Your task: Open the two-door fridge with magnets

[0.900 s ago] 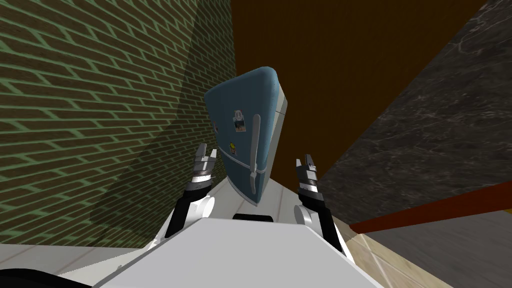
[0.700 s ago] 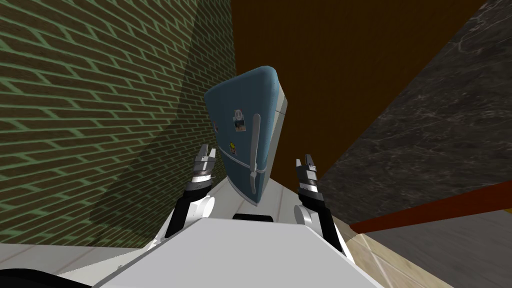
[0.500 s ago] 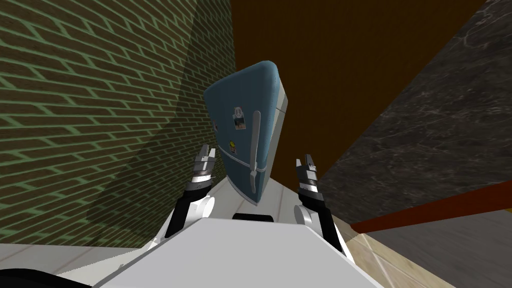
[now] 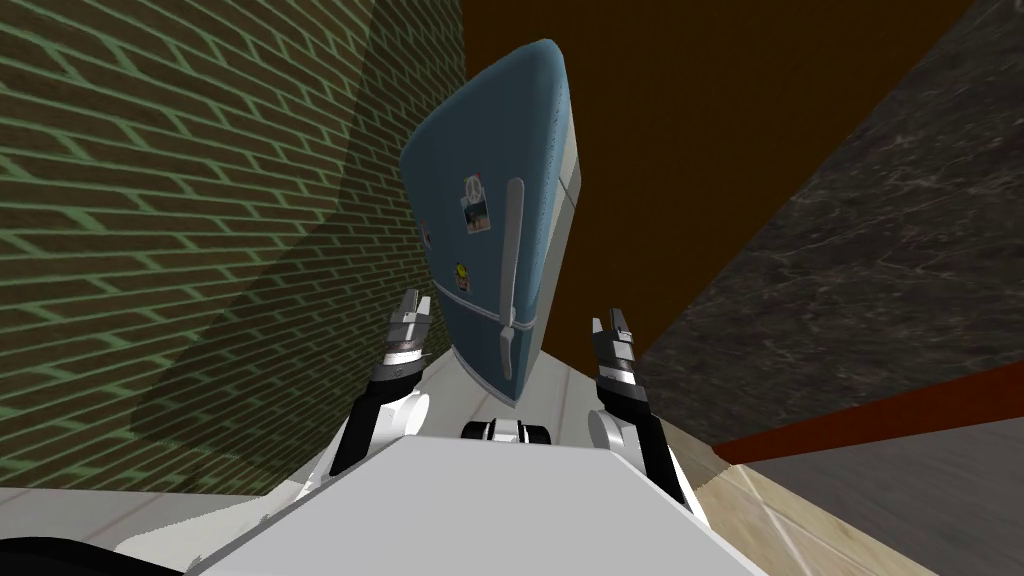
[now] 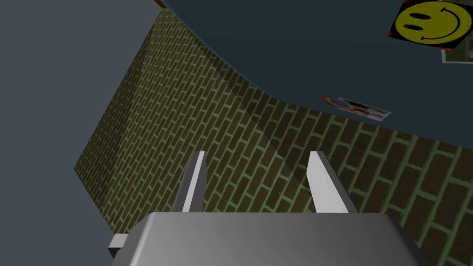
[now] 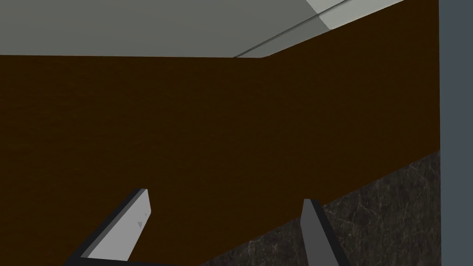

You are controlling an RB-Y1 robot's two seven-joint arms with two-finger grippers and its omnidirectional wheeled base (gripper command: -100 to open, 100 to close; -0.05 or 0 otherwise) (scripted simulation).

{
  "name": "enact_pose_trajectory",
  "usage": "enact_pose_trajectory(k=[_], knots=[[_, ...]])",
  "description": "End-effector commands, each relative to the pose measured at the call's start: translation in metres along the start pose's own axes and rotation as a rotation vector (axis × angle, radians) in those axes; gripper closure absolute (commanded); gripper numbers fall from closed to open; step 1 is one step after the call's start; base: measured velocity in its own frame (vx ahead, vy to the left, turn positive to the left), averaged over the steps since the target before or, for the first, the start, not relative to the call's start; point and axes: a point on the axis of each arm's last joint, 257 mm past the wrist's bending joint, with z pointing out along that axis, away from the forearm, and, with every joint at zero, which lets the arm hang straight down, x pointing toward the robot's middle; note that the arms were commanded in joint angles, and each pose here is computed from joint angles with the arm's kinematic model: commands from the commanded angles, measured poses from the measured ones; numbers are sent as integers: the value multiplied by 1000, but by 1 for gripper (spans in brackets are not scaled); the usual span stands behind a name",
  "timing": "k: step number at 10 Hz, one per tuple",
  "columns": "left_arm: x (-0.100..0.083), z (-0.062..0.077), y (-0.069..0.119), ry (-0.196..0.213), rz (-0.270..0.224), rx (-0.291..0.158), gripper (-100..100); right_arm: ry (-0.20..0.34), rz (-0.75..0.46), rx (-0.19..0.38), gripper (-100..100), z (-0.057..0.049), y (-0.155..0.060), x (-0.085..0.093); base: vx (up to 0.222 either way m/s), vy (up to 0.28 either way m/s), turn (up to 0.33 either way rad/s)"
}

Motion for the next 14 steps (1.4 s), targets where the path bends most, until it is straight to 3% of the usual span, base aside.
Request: enact_pose_trajectory(k=[1,5,14], knots=[[4,0,2,31,13,-9,-100,0,0,0,0,0,0,0,7,-12,-14],[14,-4,18,108,51,-78,-100,0,0,1,0,0,0,0,5,-50,-39],[16,-14,51,150,90,-242,-100,0,0,1,0,0,0,0,16,-57,-36]])
